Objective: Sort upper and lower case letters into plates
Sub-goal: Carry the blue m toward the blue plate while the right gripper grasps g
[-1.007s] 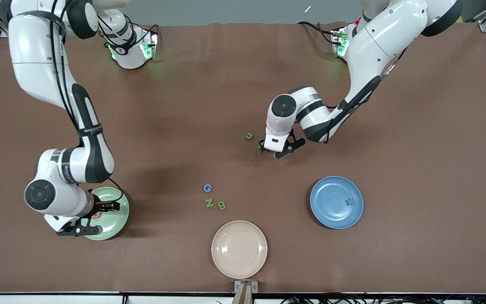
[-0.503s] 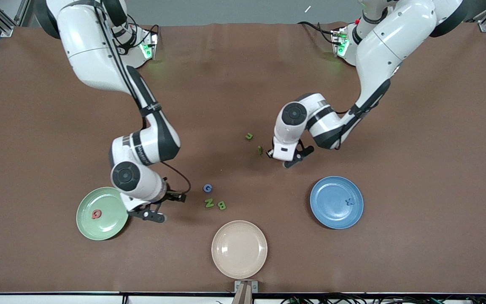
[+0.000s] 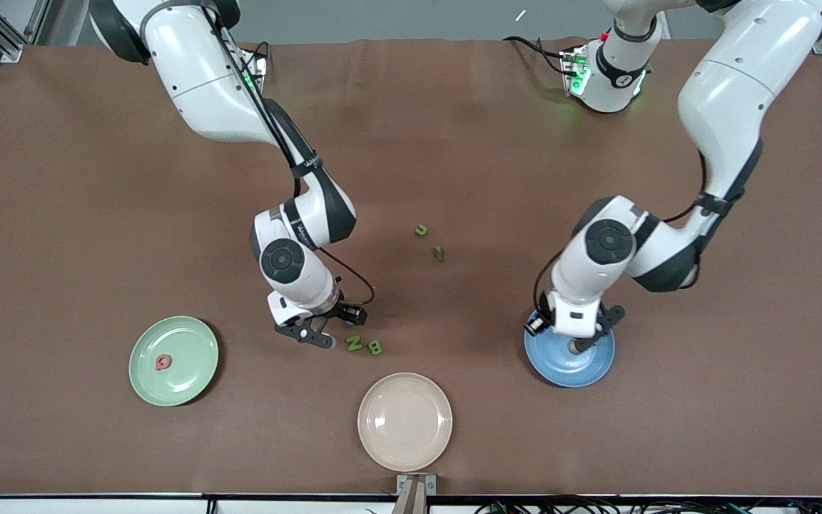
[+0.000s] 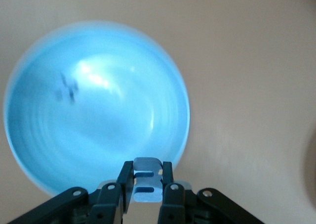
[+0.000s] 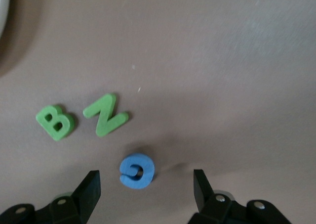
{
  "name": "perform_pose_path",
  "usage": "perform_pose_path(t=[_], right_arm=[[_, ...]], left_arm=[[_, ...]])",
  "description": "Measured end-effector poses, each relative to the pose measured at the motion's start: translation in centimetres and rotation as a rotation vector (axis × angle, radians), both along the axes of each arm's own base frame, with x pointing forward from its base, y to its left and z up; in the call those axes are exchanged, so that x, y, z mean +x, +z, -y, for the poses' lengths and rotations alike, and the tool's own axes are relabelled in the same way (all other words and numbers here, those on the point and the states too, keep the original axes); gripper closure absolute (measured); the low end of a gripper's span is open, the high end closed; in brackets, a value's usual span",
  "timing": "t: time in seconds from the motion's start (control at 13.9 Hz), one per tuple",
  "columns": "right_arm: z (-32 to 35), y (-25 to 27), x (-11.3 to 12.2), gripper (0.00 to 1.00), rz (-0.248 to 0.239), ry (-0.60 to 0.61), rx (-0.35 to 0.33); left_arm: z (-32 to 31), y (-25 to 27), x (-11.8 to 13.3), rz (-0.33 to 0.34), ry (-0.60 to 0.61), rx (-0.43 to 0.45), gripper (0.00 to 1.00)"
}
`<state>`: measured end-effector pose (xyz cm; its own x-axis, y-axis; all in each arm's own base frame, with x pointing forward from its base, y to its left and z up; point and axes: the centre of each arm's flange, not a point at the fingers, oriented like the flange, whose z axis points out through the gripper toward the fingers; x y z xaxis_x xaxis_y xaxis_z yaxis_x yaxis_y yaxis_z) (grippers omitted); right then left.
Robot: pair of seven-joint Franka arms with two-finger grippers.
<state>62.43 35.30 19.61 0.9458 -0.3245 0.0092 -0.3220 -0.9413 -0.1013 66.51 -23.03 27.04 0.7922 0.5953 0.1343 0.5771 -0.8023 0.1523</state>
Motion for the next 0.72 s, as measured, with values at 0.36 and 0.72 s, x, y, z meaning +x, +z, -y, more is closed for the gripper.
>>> perform_pose_path(t=[0.36,0.72], right_arm=[[-0.4,-1.4,-0.5,0.22,0.037,0.049,-0.038],[-1.1,-2.1,-0.8,0.34,0.061,0.084,-0.056]], left_arm=[[-3.7,0.2,4.6,0.061,-0.182,0.049,0.73],[-5.8,-1.0,6.7,0.107,-0.363,0.092,0.73]])
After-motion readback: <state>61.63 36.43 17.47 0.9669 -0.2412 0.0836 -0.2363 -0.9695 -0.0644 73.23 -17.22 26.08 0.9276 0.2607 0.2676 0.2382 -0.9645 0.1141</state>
